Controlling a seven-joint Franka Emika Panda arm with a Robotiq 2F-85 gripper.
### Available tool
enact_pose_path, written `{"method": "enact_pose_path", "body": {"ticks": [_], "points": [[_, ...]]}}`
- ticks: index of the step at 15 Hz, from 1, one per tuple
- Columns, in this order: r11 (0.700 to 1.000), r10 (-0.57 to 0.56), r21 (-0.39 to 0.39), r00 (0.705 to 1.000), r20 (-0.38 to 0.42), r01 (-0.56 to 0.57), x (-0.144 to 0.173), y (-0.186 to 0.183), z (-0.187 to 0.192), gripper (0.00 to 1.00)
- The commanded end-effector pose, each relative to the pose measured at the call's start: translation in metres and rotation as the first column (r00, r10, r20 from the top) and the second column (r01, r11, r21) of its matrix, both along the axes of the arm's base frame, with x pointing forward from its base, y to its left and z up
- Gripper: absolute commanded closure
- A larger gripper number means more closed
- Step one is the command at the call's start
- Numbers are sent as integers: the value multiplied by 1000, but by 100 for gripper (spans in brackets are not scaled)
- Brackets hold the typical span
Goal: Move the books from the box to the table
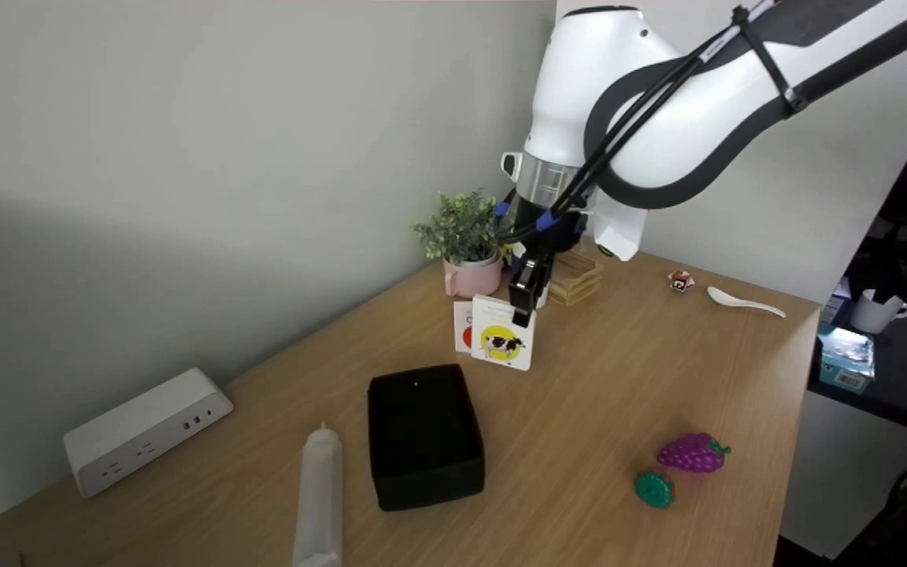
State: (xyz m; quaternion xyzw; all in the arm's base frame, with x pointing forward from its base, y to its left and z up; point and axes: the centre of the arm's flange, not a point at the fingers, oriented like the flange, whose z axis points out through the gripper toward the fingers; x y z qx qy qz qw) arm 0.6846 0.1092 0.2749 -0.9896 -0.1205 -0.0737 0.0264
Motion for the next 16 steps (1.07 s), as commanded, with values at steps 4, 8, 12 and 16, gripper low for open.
{"method": "enact_pose_path", "body": {"ticks": [4,8,12,16], "points": [[999,1,-54,999,-36,-3,-10,-13,-21,96],[992,-35,-123,997,-64,27,-1,-25,-42,96],[988,-49,-148,996,-77,38,0,-32,-55,96],[988,-49,-147,996,-74,37,3,-31,-59,96]]}}
